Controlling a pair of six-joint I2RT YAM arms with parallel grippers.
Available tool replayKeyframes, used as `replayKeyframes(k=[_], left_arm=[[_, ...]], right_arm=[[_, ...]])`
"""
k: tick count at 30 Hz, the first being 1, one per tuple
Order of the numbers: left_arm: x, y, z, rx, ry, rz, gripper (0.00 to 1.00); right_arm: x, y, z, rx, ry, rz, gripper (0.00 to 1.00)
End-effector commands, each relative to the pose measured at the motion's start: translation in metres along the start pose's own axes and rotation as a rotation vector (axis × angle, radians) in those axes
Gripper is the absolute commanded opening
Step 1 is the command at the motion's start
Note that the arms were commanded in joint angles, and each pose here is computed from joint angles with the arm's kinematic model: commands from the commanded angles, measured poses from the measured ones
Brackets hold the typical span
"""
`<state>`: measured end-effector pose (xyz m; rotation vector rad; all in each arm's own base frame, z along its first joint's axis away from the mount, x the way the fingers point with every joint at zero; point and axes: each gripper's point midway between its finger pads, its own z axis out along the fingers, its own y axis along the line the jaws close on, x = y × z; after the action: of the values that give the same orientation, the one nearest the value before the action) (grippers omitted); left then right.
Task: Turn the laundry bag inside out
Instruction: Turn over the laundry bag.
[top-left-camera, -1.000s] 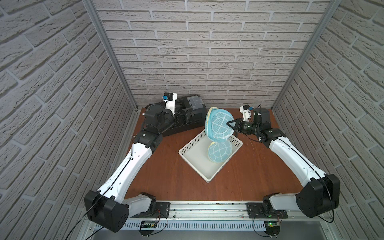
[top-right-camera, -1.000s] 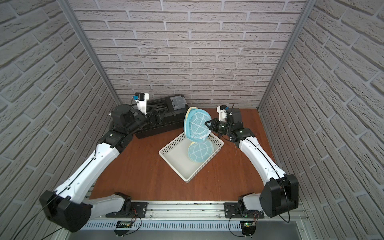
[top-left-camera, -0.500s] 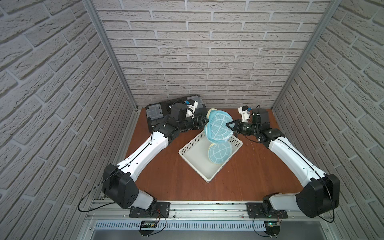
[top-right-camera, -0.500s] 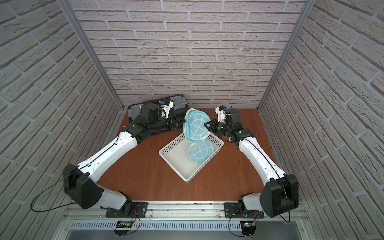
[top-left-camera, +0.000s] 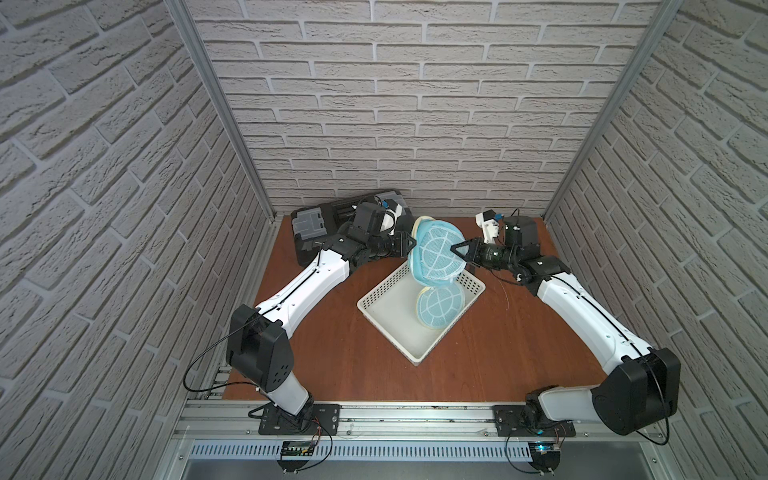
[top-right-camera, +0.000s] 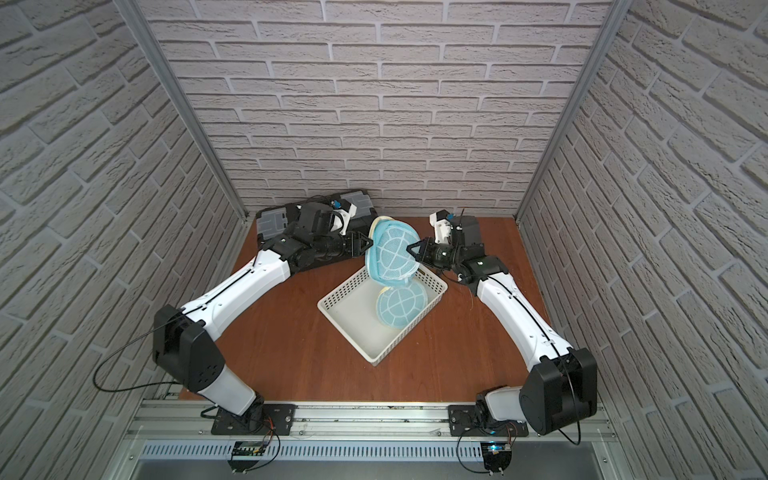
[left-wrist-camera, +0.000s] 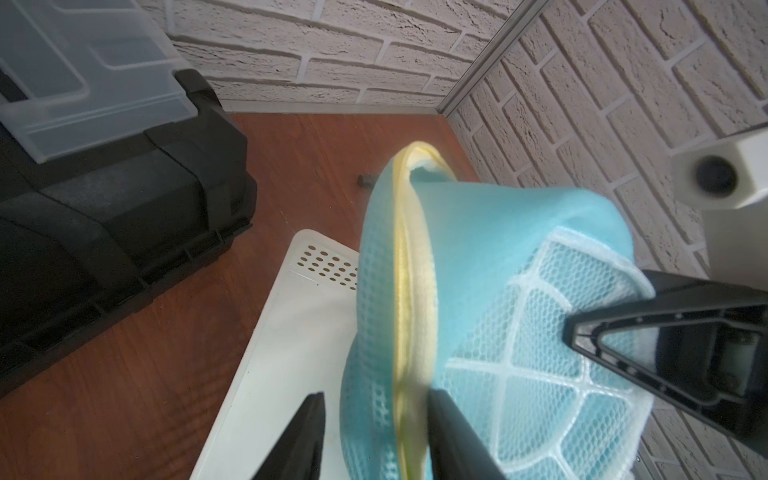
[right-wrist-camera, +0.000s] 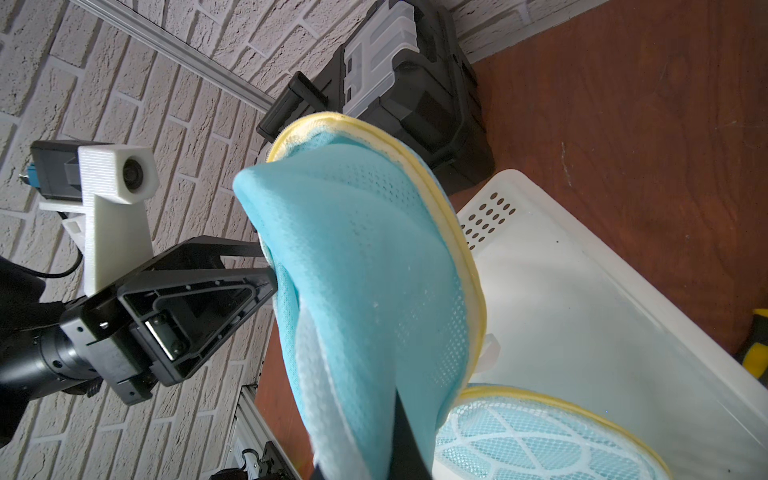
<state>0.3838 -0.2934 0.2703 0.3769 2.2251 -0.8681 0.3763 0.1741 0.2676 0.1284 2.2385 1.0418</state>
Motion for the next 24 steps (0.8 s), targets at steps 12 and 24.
replayKeyframes(k=[12, 24], left_arm=[[-0.015, 0.013, 0.002, -0.010, -0.029, -0.001, 0.04], [-0.021, 0.035, -0.006, 0.009, -0.097, -0.123, 0.00]], right_arm=[[-0.009, 0.027, -0.004, -0.083, -0.018, -0.056, 0.03], [-0.013, 0.042, -0.017, -0.132, -0.039, -0.088, 0.03]])
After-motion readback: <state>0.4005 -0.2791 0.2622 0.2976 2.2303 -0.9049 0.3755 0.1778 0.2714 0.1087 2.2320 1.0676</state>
